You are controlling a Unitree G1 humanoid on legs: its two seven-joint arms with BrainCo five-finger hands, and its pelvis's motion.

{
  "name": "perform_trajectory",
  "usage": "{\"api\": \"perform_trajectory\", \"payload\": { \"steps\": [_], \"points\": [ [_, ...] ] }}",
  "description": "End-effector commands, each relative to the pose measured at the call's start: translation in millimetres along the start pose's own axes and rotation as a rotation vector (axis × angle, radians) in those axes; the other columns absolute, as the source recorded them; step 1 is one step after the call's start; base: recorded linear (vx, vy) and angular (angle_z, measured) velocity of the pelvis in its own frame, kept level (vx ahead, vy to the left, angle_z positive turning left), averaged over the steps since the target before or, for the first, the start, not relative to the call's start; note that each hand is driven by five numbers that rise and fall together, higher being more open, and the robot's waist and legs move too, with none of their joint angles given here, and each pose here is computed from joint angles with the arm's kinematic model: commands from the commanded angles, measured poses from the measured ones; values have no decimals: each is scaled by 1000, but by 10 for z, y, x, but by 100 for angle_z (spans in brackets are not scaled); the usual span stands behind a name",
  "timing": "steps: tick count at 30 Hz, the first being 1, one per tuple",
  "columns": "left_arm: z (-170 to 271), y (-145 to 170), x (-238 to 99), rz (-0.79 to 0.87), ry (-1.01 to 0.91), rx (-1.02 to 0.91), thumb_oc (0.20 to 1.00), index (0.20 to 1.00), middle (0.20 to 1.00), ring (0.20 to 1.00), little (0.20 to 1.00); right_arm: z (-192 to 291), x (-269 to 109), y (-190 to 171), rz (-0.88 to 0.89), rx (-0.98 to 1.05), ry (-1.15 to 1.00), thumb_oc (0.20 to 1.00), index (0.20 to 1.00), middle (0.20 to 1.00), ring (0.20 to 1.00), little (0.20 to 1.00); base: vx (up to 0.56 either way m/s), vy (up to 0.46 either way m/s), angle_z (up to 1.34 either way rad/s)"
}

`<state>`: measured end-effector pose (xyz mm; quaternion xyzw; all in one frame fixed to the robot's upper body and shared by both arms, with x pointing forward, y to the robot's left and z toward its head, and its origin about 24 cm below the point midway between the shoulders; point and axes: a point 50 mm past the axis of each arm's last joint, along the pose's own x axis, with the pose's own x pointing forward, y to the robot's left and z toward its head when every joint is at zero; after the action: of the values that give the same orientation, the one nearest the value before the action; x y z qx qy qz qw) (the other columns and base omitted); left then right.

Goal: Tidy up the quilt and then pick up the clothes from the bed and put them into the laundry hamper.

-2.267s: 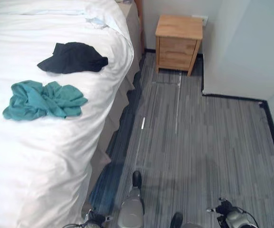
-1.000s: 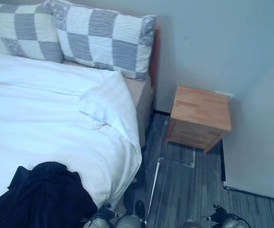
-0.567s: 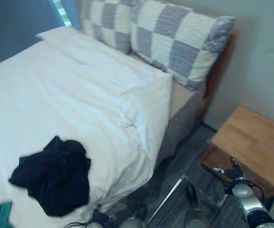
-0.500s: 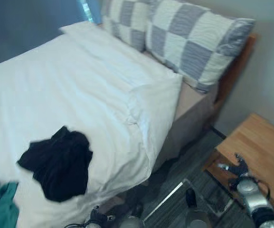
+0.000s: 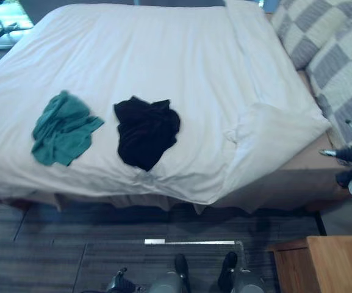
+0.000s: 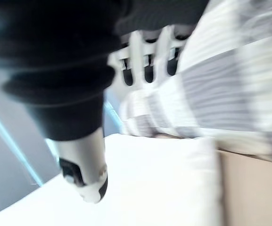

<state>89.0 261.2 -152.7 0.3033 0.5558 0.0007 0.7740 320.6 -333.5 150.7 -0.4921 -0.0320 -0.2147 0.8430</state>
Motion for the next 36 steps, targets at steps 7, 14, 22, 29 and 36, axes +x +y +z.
{"api": "perform_trajectory", "payload": {
  "steps": [7,14,22,29,36],
  "points": [
    [124,354,51,98,-31,41,1000,1000,1000,1000,1000,275,188,-209,-104,25,-78,1000,1000,1000,1000,1000,0,0,20],
    [158,518,51,188,-51,-95,1000,1000,1000,1000,1000,949,617,-445,-127,-115,-198,1000,1000,1000,1000,1000,116,-378,16],
    [401,358,45,155,-145,-76,1000,1000,1000,1000,1000,1436,775,-686,-217,-225,-303,1000,1000,1000,1000,1000,-19,-73,29],
    [457,275,41,132,-169,-62,1000,1000,1000,1000,1000,1818,815,-743,-248,-250,-390,1000,1000,1000,1000,1000,-24,-37,2],
    [565,268,37,129,-202,-113,1000,1000,1000,1000,1000,1578,896,-575,-123,-357,-269,200,200,200,200,200,-23,-10,-2]
  ]
}}
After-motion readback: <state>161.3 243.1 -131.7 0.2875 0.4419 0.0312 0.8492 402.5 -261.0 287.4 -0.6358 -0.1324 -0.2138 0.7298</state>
